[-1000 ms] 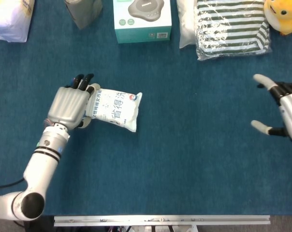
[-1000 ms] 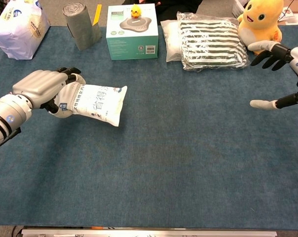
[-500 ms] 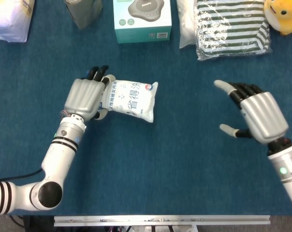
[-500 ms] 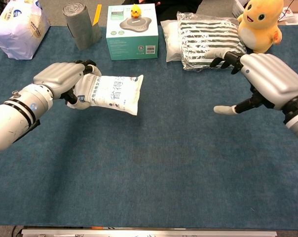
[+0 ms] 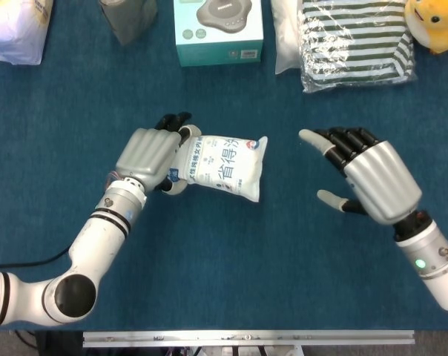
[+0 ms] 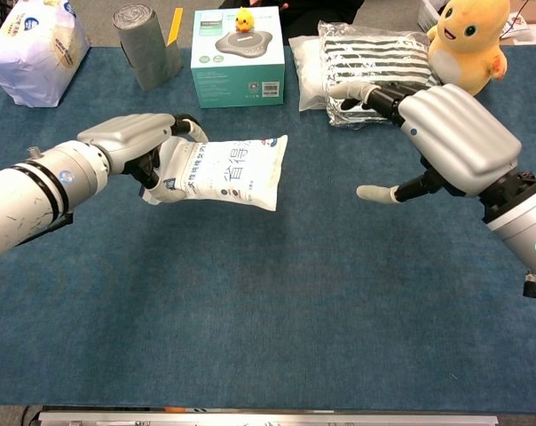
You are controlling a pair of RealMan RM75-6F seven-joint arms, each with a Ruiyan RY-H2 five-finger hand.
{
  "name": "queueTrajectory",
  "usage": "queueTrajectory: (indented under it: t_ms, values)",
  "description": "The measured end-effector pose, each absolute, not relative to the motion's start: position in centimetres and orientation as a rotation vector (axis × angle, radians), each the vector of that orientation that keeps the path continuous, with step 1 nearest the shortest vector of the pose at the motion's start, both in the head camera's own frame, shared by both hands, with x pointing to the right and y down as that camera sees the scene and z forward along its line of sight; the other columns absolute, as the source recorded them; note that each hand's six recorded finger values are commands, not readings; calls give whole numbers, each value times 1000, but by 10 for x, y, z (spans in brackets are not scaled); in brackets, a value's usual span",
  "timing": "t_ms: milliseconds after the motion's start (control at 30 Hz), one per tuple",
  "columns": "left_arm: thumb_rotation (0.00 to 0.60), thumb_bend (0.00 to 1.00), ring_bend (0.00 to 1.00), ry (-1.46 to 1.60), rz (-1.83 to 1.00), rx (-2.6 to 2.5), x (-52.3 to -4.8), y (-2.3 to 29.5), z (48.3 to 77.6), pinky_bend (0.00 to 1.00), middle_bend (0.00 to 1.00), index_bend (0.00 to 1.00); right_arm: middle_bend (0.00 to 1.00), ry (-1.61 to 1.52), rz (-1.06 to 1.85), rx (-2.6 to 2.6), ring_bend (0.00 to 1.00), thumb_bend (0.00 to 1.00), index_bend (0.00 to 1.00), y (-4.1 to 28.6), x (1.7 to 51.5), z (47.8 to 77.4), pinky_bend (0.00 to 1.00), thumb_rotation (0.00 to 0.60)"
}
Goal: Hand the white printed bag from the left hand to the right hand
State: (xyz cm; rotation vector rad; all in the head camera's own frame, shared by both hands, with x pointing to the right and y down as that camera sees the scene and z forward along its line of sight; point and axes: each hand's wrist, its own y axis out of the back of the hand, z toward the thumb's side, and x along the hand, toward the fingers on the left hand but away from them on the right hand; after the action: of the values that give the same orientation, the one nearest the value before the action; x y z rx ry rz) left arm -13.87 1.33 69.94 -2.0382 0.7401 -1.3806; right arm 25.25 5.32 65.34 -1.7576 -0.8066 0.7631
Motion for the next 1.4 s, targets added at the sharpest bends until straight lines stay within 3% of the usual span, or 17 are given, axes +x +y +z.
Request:
queueTrajectory:
  t_ms: [767, 1167, 1400]
  values:
    - [600, 258, 81, 725, -1302, -2327, -116, 25, 678, 346, 67, 686, 288, -691, 635, -1732, 259, 58, 192, 69, 236, 660, 335, 600]
    - [600, 258, 81, 667, -1231, -2417, -101, 36, 667, 348, 69, 687, 408, -726, 533, -1712, 370, 57, 334, 72, 230, 651, 433, 600]
    - [600, 258, 82, 664, -1215, -2457, -96, 38, 667, 348, 70, 687, 417, -726, 512, -1704, 379, 56, 348, 73, 229, 655, 442, 600]
